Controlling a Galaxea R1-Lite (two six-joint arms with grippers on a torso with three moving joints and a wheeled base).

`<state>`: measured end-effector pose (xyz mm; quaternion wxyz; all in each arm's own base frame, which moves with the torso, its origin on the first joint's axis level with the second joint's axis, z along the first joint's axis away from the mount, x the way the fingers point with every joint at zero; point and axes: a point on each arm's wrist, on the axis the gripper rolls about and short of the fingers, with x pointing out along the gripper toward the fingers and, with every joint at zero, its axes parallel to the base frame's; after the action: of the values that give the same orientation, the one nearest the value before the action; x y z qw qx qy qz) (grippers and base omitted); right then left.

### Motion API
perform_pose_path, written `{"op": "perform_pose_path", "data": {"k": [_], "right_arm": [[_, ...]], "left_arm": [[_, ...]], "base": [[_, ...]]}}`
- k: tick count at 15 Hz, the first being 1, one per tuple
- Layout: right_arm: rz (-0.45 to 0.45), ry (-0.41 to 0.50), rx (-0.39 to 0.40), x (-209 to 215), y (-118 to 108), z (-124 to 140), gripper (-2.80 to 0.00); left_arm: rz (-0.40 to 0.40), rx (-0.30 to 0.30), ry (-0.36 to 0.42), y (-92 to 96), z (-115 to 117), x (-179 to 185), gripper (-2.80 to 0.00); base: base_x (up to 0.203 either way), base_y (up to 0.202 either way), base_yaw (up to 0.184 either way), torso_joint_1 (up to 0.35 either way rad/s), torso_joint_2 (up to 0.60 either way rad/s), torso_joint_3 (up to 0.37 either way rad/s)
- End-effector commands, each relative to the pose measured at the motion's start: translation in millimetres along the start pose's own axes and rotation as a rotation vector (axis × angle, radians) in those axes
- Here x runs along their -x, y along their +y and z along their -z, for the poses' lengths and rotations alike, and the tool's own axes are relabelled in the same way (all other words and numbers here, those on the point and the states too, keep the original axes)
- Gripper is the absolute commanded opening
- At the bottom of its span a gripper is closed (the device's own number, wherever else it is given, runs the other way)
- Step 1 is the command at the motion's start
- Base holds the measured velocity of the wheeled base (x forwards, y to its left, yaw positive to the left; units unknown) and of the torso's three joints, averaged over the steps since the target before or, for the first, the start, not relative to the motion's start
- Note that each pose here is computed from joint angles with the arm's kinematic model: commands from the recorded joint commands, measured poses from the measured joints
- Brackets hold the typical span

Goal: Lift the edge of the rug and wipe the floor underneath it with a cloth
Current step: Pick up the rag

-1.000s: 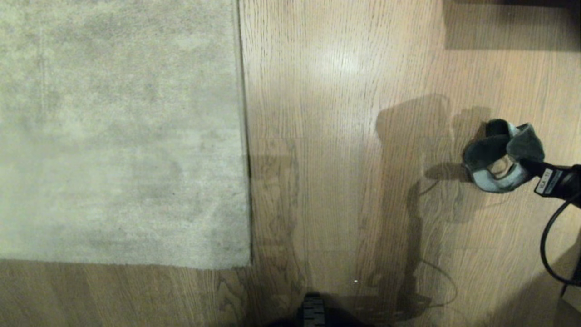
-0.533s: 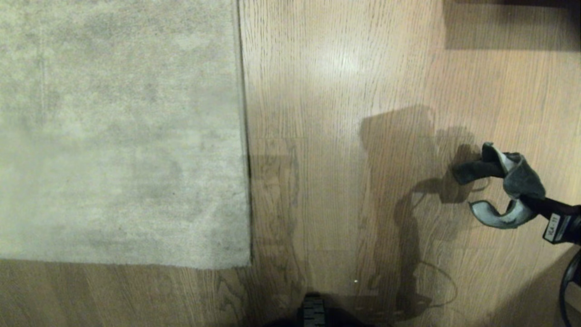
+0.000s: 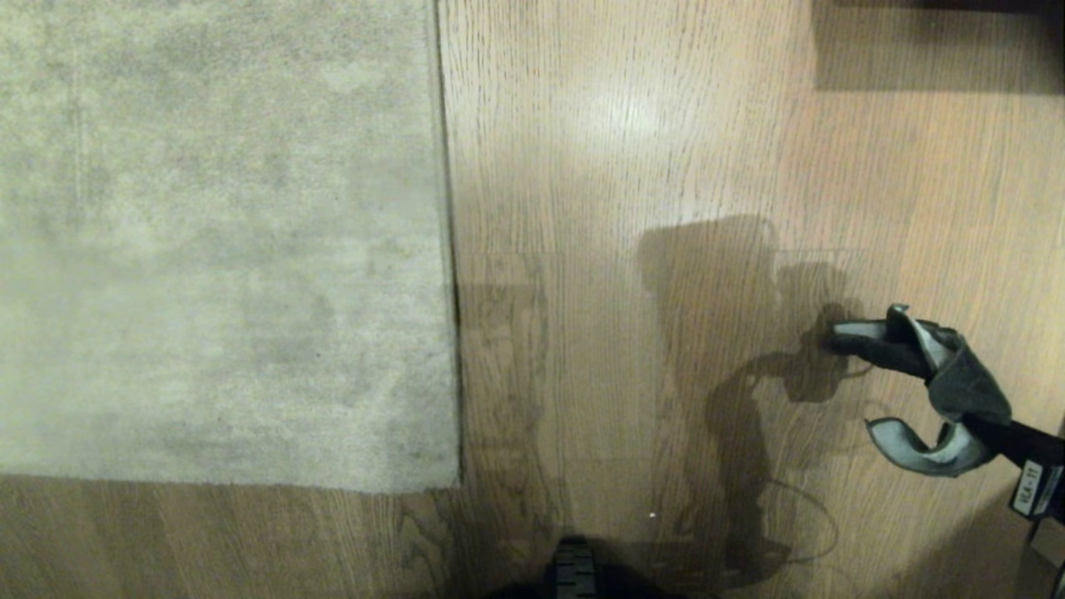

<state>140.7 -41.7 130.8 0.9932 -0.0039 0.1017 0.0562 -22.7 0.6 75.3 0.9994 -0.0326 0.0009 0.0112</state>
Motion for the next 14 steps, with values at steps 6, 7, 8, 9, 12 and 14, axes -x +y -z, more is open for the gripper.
{"op": "perform_pose_path", "data": {"k": [6,7,8,9,12,14], "right_arm": [[0.004,-0.039,0.022,28,14,9,-2.80],[0.005,-0.044,0.024,30,16,9,-2.80],[0.004,-0.047,0.026,33,17,9,-2.80],[0.005,-0.051,0.027,37,19,9,-2.80],[0.004,-0.038,0.021,54,28,15,-2.80],[0.003,-0.018,0.009,67,35,23,-2.80]], "left_arm": [[-0.001,0.001,0.000,0.0,0,0,-2.80],[-0.001,0.001,0.000,0.0,0,0,-2.80],[-0.001,0.001,0.000,0.0,0,0,-2.80],[-0.001,0.001,0.000,0.0,0,0,-2.80],[-0.001,0.001,0.000,0.0,0,0,-2.80],[-0.001,0.001,0.000,0.0,0,0,-2.80]], "base": [[0.000,0.000,0.000,0.000,0.00,0.000],[0.000,0.000,0.000,0.000,0.00,0.000],[0.000,0.000,0.000,0.000,0.00,0.000],[0.000,0.000,0.000,0.000,0.00,0.000],[0.000,0.000,0.000,0.000,0.00,0.000],[0.000,0.000,0.000,0.000,0.00,0.000]]}}
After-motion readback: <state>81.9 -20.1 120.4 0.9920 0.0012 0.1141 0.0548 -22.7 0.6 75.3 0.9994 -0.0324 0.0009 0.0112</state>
